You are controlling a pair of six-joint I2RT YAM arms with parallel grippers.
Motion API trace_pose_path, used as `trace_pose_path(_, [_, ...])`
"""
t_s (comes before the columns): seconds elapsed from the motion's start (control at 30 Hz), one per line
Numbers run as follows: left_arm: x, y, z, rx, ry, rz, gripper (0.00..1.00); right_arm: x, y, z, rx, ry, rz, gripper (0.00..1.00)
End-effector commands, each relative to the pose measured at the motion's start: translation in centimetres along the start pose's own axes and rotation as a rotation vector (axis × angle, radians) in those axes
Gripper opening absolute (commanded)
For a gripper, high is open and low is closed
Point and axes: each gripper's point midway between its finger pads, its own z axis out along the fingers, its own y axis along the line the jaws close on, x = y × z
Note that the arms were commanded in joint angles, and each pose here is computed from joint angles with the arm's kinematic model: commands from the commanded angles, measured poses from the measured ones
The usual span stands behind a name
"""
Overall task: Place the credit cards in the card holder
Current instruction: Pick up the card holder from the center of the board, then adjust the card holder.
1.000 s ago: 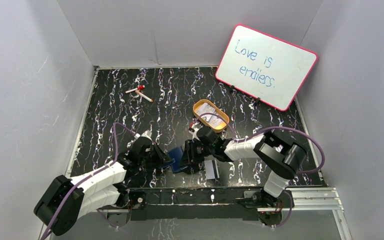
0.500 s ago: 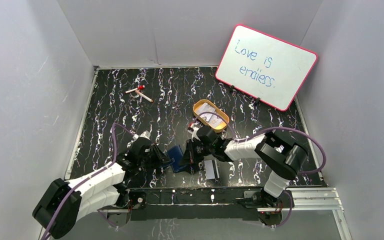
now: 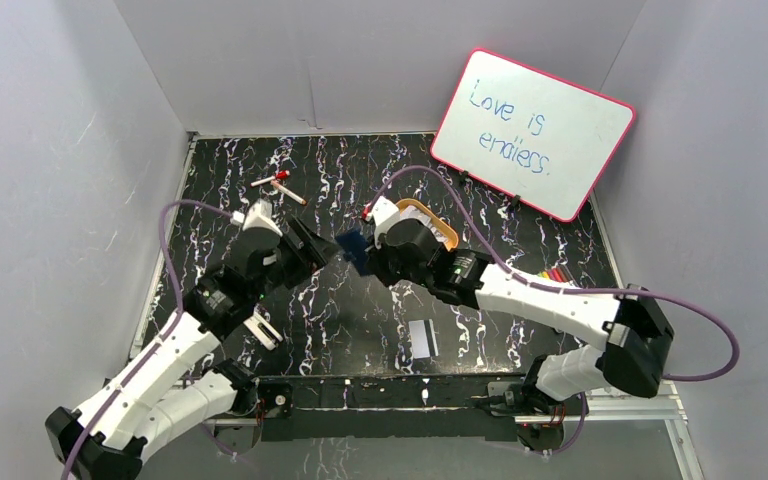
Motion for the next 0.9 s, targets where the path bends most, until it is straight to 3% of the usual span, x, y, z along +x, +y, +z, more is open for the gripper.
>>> trace_pose_path(0.0, [-4.7,-3.2,-1.8,-0.02,-0.124,0.031,0.76,-7.0,-5.6,-4.4,0.392,-0.167,-0.394,0.0])
trace_pose_path(0.17, [-8.8,-7.9,-4.3,0.066,-0.231,-0.029,0.81,-14.0,-7.6,-9.2,0.713,-0.405,-0.736,0.0])
trace_pose_path(0.2, [-9.3,-8.7,-4.8,0.087,-0.244,-0.051,0.82,-15.1,-7.5,-10.3,0.763,-0.45,-0.783,0.0])
trace_pose_path(0.23, [-9.7,-9.5,-5.2,0.112,-0.25,-0.069,0.89,-15.9,-7.4,-11.2,0.806,-0.481,-0.819,0.0])
trace_pose_path(0.3, [-9.6,-11.4,-5.6,0.187,-0.222,-0.086,0.9,-17.4,-7.3,-12.4,0.867,-0.521,-0.855,0.0])
trace_pose_path(0.63, [-6.8,-16.3,-3.0,0.336,-0.01,-0.081,0.91,-19.4,-5.6,-12.5,0.85,-0.56,-0.919,0.0])
trace_pose_path(0.87, [-8.1,-18.8,-3.5,0.425,-0.043,-0.107,0.91,-19.5,-4.7,-12.3,0.774,-0.581,-0.919,0.0])
